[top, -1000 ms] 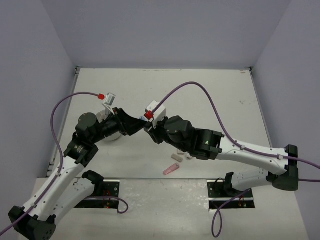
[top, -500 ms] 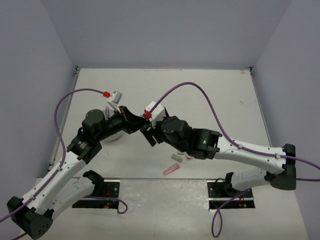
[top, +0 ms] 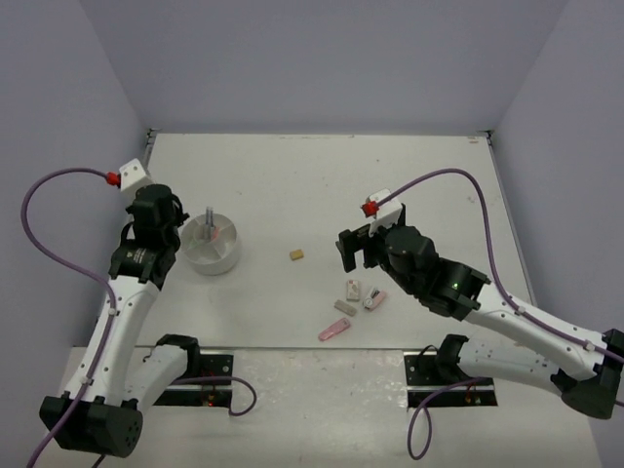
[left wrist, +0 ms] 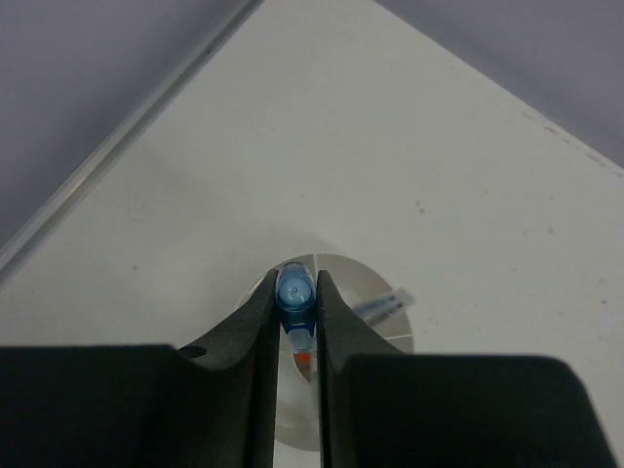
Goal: Sort the stationery into containers
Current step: Place the stationery in the storage box.
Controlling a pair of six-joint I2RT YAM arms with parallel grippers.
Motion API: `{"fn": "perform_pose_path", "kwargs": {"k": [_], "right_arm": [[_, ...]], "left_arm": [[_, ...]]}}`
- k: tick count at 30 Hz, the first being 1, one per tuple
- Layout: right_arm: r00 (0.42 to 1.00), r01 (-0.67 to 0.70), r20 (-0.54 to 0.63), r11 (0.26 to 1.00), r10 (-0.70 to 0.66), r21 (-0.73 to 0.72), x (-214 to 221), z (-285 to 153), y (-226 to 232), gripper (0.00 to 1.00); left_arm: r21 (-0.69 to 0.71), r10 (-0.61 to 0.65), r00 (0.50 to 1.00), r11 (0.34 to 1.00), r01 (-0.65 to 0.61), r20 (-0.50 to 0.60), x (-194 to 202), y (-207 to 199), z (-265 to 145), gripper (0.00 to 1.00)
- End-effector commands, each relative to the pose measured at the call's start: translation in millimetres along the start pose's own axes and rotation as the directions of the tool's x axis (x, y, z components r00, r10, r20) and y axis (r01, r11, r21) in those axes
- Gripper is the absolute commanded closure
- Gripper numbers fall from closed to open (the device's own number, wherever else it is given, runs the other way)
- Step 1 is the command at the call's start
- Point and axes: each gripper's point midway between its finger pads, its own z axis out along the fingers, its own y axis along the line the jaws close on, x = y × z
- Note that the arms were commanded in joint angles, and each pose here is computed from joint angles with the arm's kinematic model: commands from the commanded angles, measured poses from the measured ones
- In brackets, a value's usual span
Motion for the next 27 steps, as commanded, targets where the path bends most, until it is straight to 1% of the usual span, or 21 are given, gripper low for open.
{"fn": "perform_pose_path", "kwargs": {"k": [1,4,5,6,9,12,21,22,23,24,25,26,27], "right_arm": [[0.996,-0.046,0.076,0.998,0.050,-0.045,-7.8,-11.7,-1.3,0.01],[0.996,-0.032,0.081,0.998,0.036,-0.046,0.9,-13.9,-5.7,0.01],[0.996,-0.033,0.087,0.998,0.037,-0.044,1.1,-15.8,-7.8,0.01],[0.995,-0.034,0.091,0.998,0.038,-0.049,0.1,-17.2,-7.8,0.01],[0.994,-0.038,0.095,0.997,0.044,-0.068,0.7,-19.5,-5.5,0.01],[0.994,-0.040,0.095,0.997,0.046,-0.068,2.1,-20.2,-6.1,0.01],[0.995,-0.035,0.085,0.995,0.043,-0.096,4.9,-20.0,-1.0,0.01],[0.996,-0.033,0.081,0.995,0.041,-0.096,6.0,-19.2,-0.6,0.01],[0.996,-0.031,0.079,0.995,0.039,-0.097,6.5,-18.4,-0.2,0.01],[0.996,-0.029,0.078,0.995,0.036,-0.096,6.6,-17.9,0.0,0.01],[0.997,-0.027,0.074,0.995,0.035,-0.097,7.6,-17.1,0.5,0.01],[0.997,-0.025,0.073,0.995,0.032,-0.096,8.0,-16.7,0.6,0.01],[0.997,-0.024,0.072,0.995,0.031,-0.097,8.0,-16.4,0.9,0.01]], "left_arm": [[-0.145,0.084,0.996,0.986,-0.078,0.037,-6.0,30.1,22.1,1.00],[-0.120,0.096,0.994,0.989,-0.089,0.055,0.7,29.3,26.8,1.00],[-0.106,0.117,0.992,0.988,-0.112,0.042,10.4,30.9,30.6,1.00],[-0.112,0.115,0.993,0.988,-0.110,0.040,13.1,33.4,34.4,1.00],[-0.130,0.108,0.994,0.985,-0.111,-0.030,30.2,36.0,46.7,1.00],[-0.129,0.085,0.995,0.987,-0.092,-0.058,41.5,34.9,51.8,1.00],[-0.118,0.038,0.996,0.992,-0.048,-0.085,69.6,33.6,67.5,1.00],[-0.118,0.029,0.996,0.992,-0.039,-0.088,70.6,32.8,68.2,0.96],[-0.120,0.022,0.996,0.992,-0.033,-0.091,72.0,32.9,68.9,0.88],[-0.123,0.023,0.995,0.992,-0.035,-0.094,72.9,33.4,68.9,0.79],[-0.119,0.020,0.995,0.992,-0.031,-0.097,73.6,32.6,68.8,0.66],[-0.119,0.018,0.995,0.992,-0.030,-0.097,73.6,32.5,68.8,0.66],[-0.117,0.016,0.995,0.993,-0.027,-0.098,71.2,31.9,66.6,0.57]]}}
